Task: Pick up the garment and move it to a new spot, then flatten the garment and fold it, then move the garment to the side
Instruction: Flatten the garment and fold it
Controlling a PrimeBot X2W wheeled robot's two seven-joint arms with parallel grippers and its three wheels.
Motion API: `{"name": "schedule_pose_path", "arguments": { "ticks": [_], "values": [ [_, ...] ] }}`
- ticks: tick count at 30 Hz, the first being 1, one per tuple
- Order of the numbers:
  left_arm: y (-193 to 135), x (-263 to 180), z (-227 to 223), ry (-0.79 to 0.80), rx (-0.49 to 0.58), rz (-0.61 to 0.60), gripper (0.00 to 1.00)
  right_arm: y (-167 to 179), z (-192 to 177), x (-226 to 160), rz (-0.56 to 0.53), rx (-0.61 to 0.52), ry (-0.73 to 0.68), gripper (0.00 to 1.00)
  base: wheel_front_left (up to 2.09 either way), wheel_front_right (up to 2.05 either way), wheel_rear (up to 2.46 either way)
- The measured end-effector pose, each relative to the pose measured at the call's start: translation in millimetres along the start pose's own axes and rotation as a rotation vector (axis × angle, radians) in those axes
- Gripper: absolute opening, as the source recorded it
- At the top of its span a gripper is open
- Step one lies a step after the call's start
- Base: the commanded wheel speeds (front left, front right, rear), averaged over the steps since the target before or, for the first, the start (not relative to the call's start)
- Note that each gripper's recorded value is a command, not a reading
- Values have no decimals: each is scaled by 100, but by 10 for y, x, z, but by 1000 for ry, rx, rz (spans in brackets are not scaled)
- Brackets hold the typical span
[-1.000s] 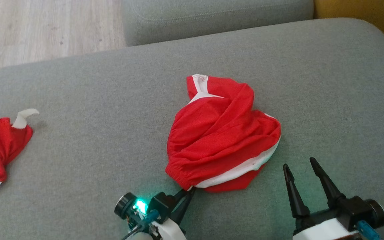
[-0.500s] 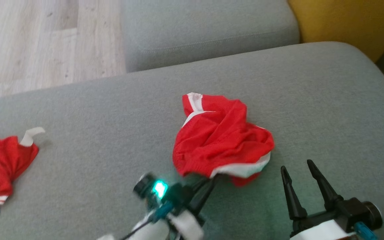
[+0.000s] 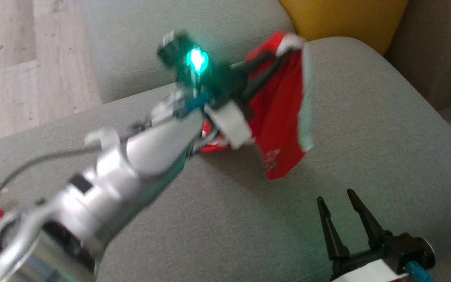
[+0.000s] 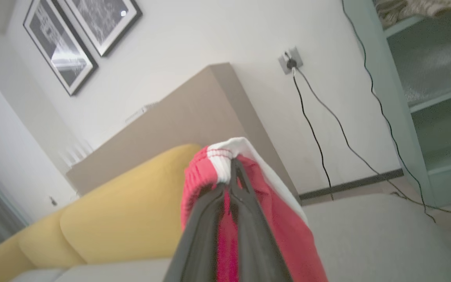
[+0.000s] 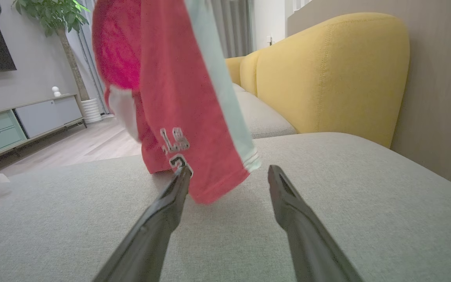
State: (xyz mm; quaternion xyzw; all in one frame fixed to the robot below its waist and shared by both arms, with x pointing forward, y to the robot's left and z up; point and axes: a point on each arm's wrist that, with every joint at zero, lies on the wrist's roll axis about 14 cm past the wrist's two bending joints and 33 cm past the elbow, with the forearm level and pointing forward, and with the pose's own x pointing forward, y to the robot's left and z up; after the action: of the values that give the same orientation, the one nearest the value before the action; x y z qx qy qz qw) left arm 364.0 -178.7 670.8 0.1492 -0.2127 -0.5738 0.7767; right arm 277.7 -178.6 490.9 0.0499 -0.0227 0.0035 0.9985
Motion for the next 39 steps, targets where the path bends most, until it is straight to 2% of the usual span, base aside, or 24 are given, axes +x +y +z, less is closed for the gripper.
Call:
{"name": "schedule_pose_path", "arguments": {
  "ticks": [4,6,9,11,14,17,20,26,31,36,39],
  "values": [
    [149,229,556,-126,41,-11,0,-69,14,-30,-25,-2,-4,100,0,0,0],
    [184,239,640,-143,32,-5,0,-88,31,-17,-28,-4,-9,100,0,0,0],
    [150,125,331,-66,-7,2,0,-86,46,28,-21,-10,-12,100,0,0,0],
    [116,-73,-89,25,-101,34,0,-44,28,66,-3,-17,-4,100,0,0,0],
    [107,-564,-848,190,-285,146,0,12,-17,125,21,-27,14,100,0,0,0],
    [108,-1146,-1449,343,-378,262,0,86,-73,194,51,-27,34,100,0,0,0],
    [123,-1631,-1804,442,-436,368,0,182,-142,264,87,-27,58,100,0,0,0],
    [183,-2175,-2034,491,-524,546,0,270,-323,382,113,45,117,100,0,0,0],
    [236,-2311,-2025,483,-527,596,0,371,-464,460,148,55,162,100,0,0,0],
    [293,-2376,-1995,472,-515,624,0,614,-613,533,210,134,213,100,0,0,0],
    [288,-2339,-1981,464,-513,621,0,574,-658,556,207,133,228,100,0,0,0]
  ]
}}
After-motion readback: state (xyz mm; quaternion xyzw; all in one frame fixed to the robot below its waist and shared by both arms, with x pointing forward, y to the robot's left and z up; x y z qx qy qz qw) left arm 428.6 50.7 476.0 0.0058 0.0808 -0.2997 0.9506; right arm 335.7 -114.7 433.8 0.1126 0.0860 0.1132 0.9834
